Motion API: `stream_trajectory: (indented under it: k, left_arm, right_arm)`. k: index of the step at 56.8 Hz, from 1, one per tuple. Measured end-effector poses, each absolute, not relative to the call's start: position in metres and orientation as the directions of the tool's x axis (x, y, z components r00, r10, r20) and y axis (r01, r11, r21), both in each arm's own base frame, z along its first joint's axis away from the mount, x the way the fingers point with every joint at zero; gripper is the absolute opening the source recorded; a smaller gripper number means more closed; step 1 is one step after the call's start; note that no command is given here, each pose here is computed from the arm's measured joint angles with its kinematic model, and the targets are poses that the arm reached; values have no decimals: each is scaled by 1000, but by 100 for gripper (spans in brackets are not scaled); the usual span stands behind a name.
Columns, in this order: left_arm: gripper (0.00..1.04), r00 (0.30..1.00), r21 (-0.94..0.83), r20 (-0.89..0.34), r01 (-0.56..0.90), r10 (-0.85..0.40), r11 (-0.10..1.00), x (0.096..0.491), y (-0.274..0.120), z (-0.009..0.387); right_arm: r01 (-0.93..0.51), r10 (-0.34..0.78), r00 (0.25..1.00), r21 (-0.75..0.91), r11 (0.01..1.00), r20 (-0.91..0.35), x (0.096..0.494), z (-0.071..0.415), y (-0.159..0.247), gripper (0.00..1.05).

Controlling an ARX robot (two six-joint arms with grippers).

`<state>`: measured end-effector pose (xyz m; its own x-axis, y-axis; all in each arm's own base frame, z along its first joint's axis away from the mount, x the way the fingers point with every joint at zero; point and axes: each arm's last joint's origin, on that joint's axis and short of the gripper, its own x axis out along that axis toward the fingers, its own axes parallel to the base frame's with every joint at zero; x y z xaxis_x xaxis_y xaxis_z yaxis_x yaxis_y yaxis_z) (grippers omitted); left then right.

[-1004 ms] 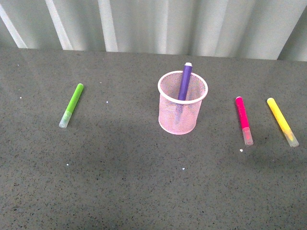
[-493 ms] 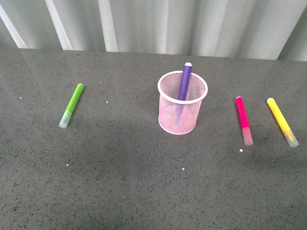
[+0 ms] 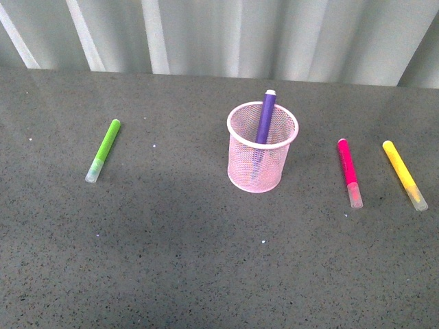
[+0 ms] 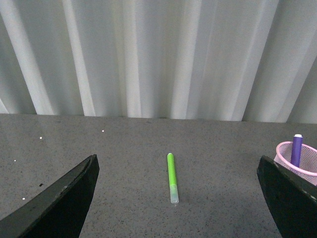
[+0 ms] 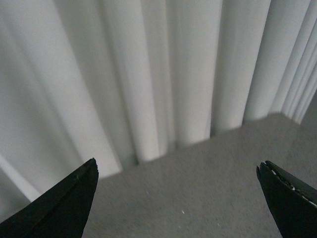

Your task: Insert purple and pink pens into pink cup

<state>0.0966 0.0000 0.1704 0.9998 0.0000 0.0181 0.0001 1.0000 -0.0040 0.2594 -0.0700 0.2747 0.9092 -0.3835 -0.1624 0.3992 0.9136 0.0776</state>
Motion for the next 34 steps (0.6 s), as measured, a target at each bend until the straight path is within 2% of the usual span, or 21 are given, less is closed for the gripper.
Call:
stream_trajectory:
  k: [4,7,13,20,25,34]
  left_arm:
    - [98,1000,-4,18,0,0,1000,97,0,170]
    - [98,1000,-4,18,0,0,1000,97,0,170]
    - [98,1000,-4,18,0,0,1000,97,0,170]
    - [98,1000,-4,18,0,0,1000,97,0,170]
    - [98,1000,-4,18,0,0,1000,97,0,170]
    - [98,1000,-4,18,0,0,1000,97,0,170]
  right_arm:
    - [394,-366,867,15,919,-338,304,246,-75,98]
    - [381,-355,834,-26,924,-423,327,226,-73,98]
    - [244,-262,758,-113,963,-597,367,171,-48,98]
    - [92,-165,723,-143,985,-671,376,142,-16,98]
    - [-49,-53,709,-125,991,-703,378,127,16,98]
    - [-134,30,697,-90,987,-716,378,111,38,98]
